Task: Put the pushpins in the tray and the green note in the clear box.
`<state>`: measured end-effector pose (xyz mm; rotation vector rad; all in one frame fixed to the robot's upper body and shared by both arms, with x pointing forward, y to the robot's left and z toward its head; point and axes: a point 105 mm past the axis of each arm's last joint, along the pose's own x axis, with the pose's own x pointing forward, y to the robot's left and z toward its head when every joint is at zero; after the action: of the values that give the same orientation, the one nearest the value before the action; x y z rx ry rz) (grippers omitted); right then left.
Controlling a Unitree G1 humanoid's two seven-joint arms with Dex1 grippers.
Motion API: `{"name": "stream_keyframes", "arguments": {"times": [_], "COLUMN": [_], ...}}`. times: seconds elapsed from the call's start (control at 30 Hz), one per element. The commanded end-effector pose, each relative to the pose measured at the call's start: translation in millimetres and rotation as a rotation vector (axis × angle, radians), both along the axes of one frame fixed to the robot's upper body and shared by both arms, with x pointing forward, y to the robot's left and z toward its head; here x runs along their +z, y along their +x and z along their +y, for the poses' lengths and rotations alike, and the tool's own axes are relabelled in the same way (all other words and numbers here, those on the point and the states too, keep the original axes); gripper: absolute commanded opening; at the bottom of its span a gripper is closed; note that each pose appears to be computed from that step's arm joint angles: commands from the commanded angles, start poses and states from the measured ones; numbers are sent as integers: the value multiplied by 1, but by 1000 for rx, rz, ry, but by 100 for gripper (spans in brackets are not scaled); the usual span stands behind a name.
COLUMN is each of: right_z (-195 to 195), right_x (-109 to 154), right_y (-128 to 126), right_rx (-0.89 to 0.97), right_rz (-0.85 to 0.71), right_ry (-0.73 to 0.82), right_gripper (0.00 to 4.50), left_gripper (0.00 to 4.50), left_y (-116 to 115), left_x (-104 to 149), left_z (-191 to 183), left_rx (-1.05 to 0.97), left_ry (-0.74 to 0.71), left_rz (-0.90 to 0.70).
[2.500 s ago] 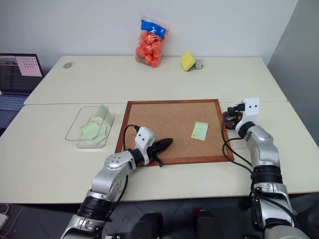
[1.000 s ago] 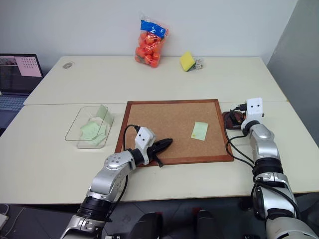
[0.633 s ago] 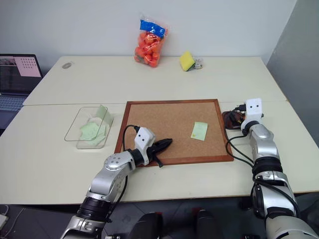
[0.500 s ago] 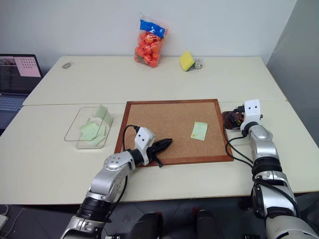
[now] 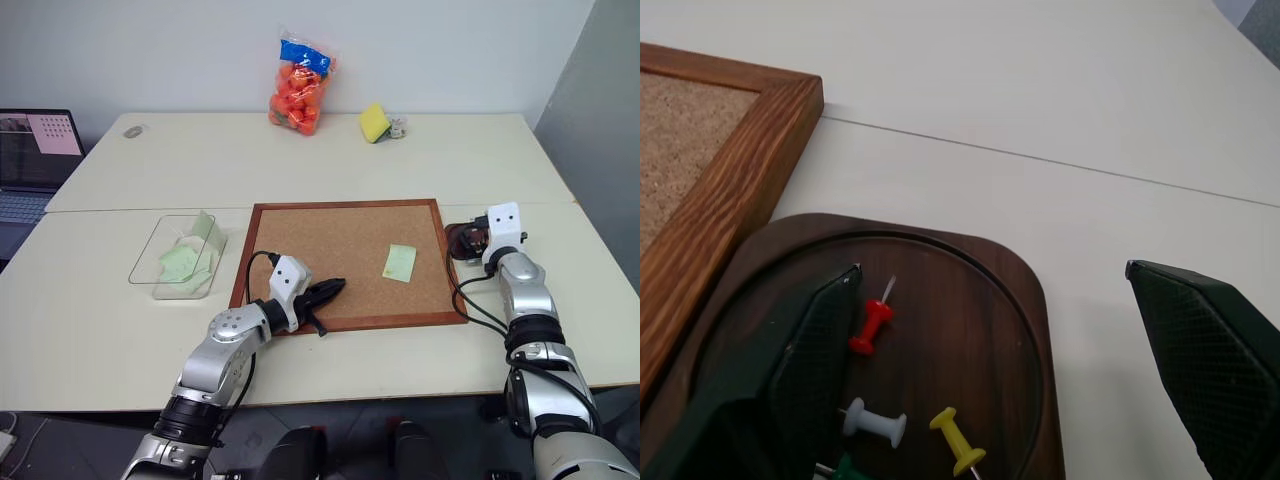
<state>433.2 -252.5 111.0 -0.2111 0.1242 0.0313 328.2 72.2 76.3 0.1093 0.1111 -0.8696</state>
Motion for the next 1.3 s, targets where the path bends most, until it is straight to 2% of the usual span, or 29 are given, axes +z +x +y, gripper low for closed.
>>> {"name": "stream_keyframes", "arguments": {"times": [0.03,0.6,0.83,1.07,1.13,1.3], "right_z": [-3,1,43,105,114,135], "right_x": [39,48,42,31,28,11], "right_y": [6,-3,-23,-72,-80,-78], "right_rx": [-4,35,303,718,769,799], "right_rz": [-140,-191,-162,-109,-96,-50], "right_ry": [52,87,102,74,69,53], "right_gripper": [450,450,450,450,450,450], "left_gripper": [0,0,0,0,0,0], "left_y": [-6,-5,-5,-6,-6,-6], "left_x": [-13,-12,-12,-14,-14,-13], "left_z": [-7,-12,-11,-10,-11,-11], "left_rx": [-27,-50,-46,-43,-43,-44], "left_ry": [8,13,14,11,11,12], "left_rz": [53,50,47,50,50,47]}}
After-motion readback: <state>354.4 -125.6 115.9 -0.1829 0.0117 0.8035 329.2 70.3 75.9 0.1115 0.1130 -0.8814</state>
